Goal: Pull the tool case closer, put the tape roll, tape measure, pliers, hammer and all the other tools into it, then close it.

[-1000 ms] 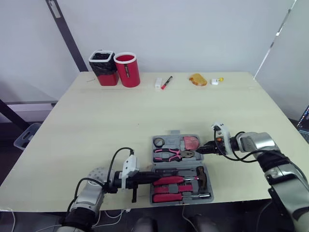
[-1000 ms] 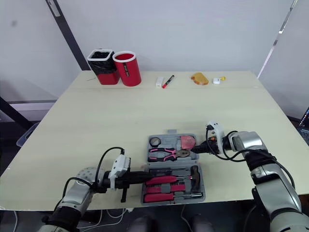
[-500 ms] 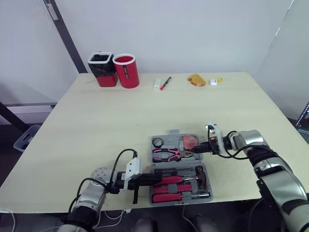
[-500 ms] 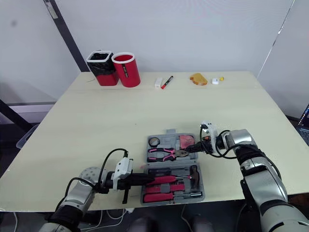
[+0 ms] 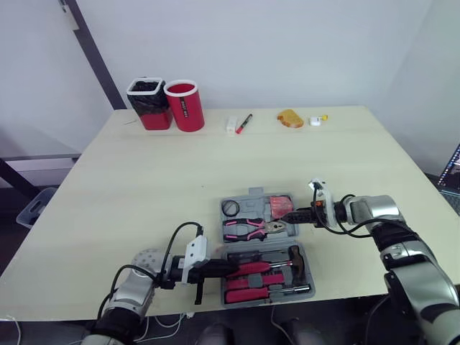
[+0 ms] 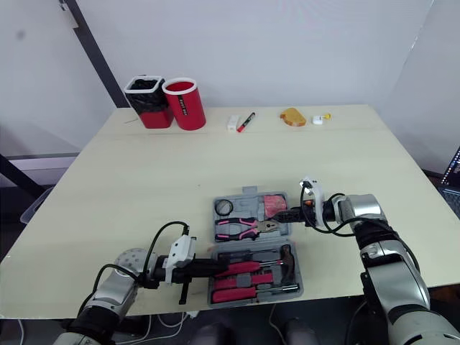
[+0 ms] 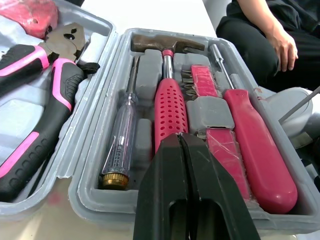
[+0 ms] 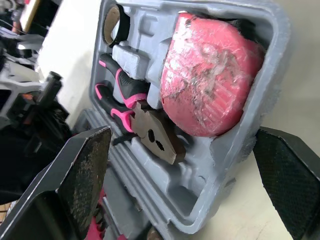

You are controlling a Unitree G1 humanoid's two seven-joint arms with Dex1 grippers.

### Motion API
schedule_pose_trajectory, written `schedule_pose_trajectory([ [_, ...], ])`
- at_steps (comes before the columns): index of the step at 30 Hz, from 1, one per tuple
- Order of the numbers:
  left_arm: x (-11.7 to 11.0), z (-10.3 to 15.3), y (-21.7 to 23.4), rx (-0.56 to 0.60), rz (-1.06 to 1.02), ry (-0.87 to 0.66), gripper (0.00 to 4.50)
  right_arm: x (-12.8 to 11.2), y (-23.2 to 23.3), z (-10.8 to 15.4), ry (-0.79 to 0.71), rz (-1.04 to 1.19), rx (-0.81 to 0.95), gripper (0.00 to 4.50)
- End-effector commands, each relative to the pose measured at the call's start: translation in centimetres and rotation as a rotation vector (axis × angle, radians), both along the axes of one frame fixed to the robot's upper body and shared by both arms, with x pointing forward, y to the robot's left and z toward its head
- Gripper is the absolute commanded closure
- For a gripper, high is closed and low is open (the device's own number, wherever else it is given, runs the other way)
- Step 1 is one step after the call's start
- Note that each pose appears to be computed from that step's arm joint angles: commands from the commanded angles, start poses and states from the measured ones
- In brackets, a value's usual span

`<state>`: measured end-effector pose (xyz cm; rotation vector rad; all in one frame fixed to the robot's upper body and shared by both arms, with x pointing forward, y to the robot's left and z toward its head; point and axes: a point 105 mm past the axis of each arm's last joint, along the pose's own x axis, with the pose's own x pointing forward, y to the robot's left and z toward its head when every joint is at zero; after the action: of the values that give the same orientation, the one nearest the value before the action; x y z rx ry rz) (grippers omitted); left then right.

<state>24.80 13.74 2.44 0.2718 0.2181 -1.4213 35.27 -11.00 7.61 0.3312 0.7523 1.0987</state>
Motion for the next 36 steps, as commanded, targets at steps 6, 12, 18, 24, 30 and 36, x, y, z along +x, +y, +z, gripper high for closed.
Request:
schedule_pose_trajectory([
  [6, -0.8, 2.5, 1.2, -0.078, 0.006, -0.025, 4.45, -1.5, 0.8, 4.3, -0.049, 0.074, 0.182, 0.0],
  [12, -2.9, 7.1, 6.4, -0.169, 0.083, 0.024, 4.45, -4.6, 0.7, 6.7, -0.09, 0.125, 0.233, 0.0],
  [18, -3.6, 9.2, 11.1, -0.207, 0.287, 0.106, 4.45, -10.3, 0.1, 6.7, -0.079, 0.214, 0.185, 0.0],
  [24, -3.0, 11.6, 8.4, -0.394, 0.355, 0.09, 4.45, -12.0, -0.2, 6.2, -0.445, 0.179, 0.075, 0.0],
  [30, -2.5, 11.3, 5.0, -0.425, 0.344, 0.077, 4.45, -11.8, 0.2, 6.5, -0.718, 0.12, 0.005, 0.0],
  [36, -1.9, 9.6, 4.8, -0.364, 0.357, 0.13, 2.57, -11.2, -3.6, 4.9, -0.796, 0.122, -0.123, 0.0],
])
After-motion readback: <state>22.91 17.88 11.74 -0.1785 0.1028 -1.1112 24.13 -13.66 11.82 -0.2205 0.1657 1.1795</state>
